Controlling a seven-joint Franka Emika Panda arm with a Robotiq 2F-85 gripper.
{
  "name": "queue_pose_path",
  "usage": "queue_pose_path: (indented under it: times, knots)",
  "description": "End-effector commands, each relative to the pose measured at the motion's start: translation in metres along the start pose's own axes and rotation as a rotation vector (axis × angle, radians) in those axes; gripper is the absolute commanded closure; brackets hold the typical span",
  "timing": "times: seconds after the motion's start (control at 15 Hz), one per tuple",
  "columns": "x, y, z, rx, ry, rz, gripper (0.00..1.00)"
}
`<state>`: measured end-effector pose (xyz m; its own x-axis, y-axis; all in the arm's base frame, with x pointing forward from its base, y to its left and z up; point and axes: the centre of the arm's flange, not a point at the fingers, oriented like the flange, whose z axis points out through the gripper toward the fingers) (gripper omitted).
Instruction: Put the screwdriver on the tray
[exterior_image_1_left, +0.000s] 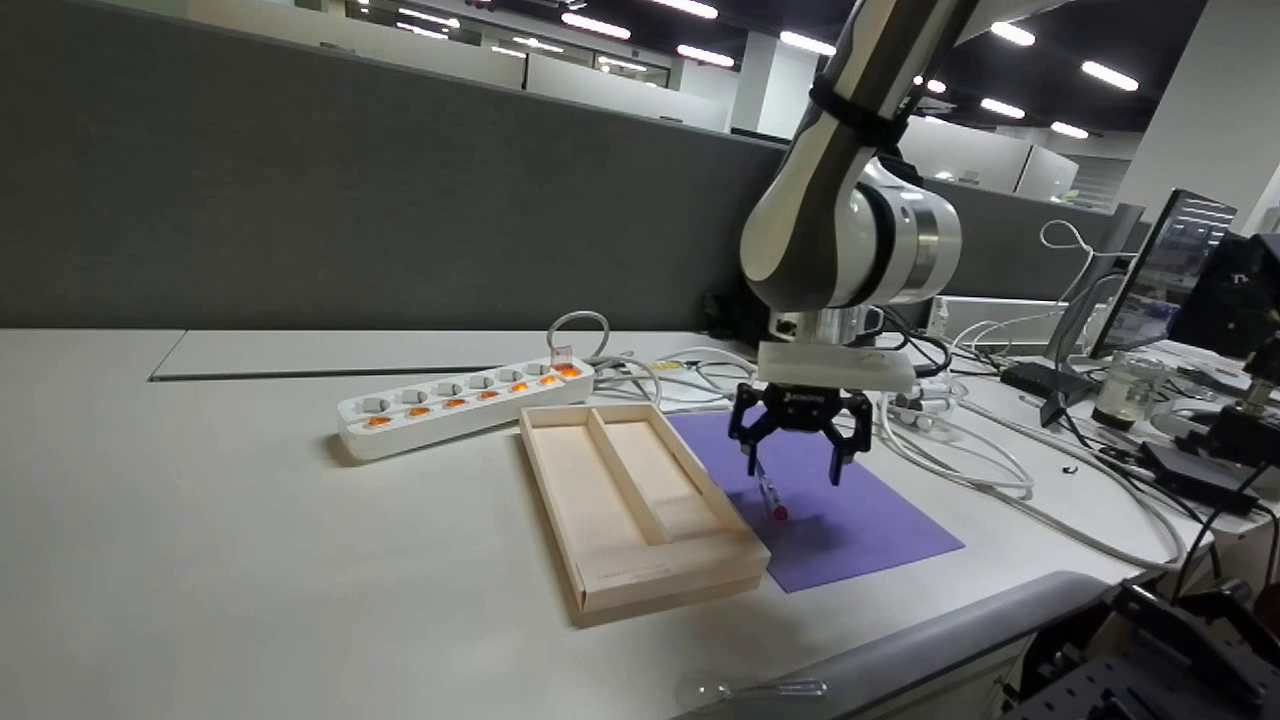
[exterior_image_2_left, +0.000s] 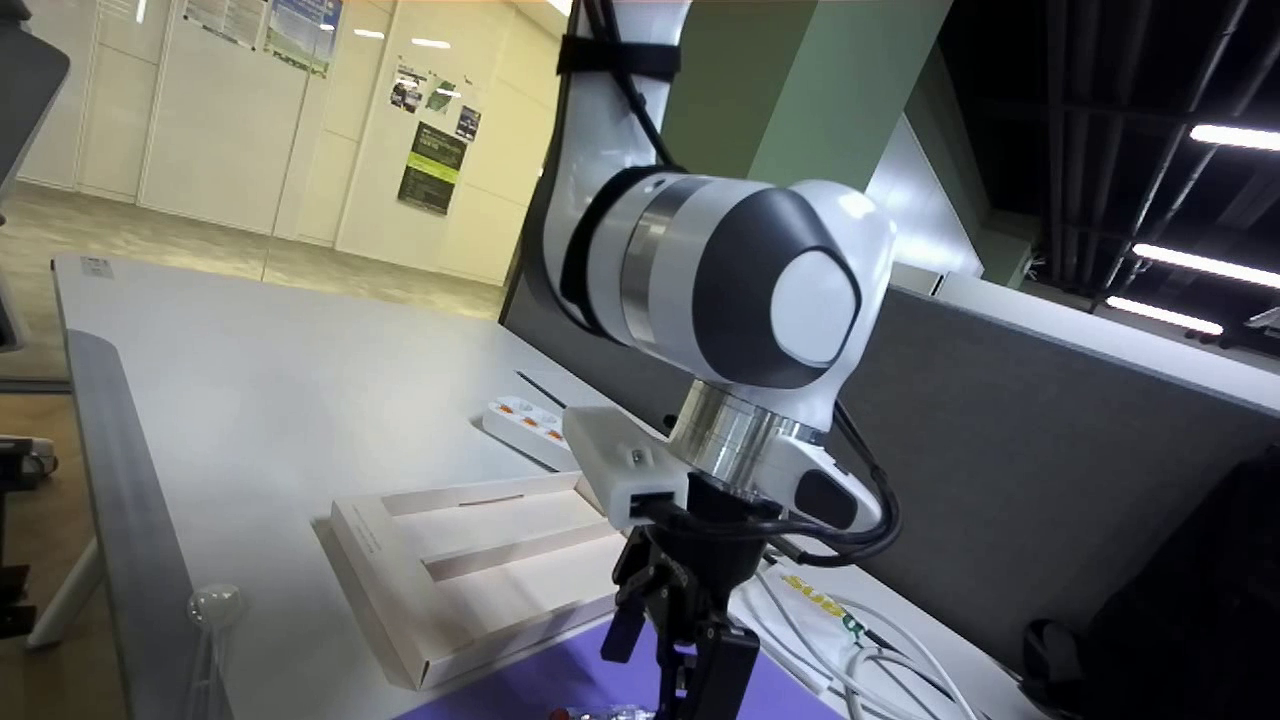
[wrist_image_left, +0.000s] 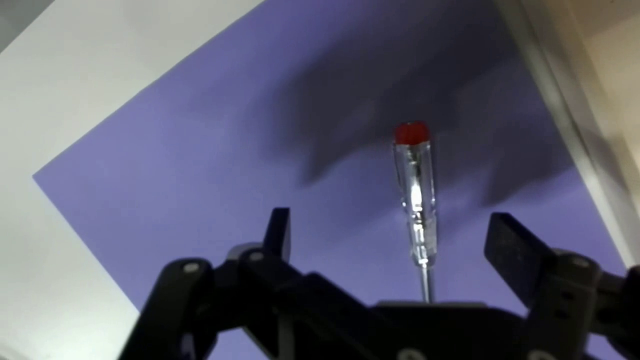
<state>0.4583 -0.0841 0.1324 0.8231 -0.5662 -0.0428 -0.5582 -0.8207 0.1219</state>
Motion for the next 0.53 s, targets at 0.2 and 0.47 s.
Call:
queue_pose_path:
  times: [0.2,0.47]
  knots:
    - [0.007,-0.005,0.011,-0.015,0.021,0.057,0.00]
    - [0.008,-0.012,0.015,0.001,0.015,0.074,0.00]
